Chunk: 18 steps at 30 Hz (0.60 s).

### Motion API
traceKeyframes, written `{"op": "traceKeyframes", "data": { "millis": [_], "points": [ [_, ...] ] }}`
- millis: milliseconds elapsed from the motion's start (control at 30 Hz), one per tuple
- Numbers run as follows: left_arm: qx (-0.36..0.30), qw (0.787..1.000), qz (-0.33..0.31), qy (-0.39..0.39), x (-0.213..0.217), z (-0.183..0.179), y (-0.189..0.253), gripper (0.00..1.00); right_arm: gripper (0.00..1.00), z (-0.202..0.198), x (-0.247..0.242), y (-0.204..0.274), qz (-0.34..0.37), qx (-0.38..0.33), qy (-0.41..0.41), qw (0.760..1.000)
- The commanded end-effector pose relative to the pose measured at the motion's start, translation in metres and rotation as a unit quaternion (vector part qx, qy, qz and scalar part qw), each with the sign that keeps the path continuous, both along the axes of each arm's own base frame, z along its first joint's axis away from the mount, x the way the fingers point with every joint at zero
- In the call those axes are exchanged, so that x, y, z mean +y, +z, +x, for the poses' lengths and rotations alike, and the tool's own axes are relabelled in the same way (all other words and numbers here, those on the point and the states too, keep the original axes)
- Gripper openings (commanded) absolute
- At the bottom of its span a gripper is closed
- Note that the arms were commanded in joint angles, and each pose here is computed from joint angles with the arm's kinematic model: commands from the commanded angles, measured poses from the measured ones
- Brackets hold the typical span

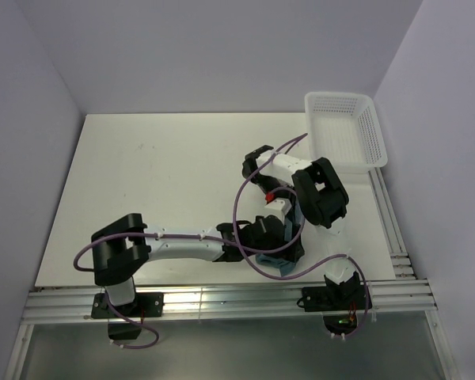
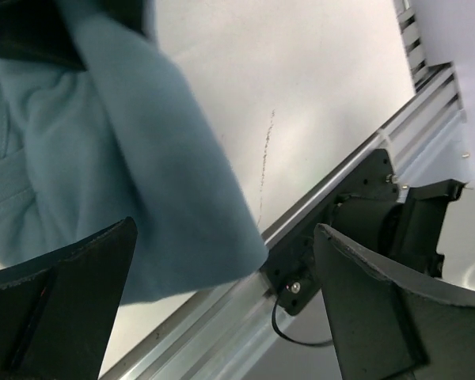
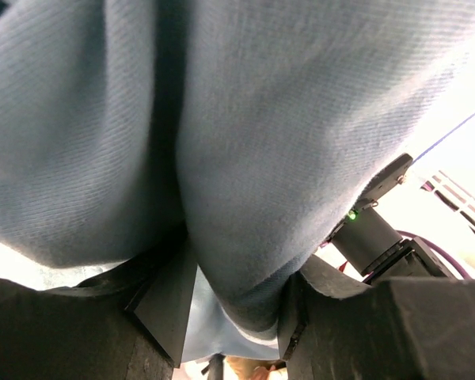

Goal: Roll the t-shirts
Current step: Roll the tshirt

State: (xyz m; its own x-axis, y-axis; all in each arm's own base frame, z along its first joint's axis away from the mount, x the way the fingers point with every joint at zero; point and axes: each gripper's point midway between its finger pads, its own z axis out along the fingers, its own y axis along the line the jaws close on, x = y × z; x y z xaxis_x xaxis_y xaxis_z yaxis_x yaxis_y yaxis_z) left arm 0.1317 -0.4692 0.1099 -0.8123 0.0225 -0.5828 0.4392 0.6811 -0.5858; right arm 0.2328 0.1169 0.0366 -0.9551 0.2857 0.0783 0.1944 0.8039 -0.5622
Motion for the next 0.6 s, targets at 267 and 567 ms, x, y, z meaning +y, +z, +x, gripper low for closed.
{"op": "traceKeyframes", "data": {
  "millis": [267,567],
  "points": [
    [-0.057,0.984,0.169,0.019,-0.011,0.006,-0.03,0.99,0.47,0.01,0.01,-0.005,0.019,-0.01,-0.01,1.0],
    [-0.042,0.978,0.202,0.042,-0.001,0.007,-0.039,0.84,0.46,0.01,0.01,-0.005,0.019,-0.01,-0.011,1.0]
  ]
}}
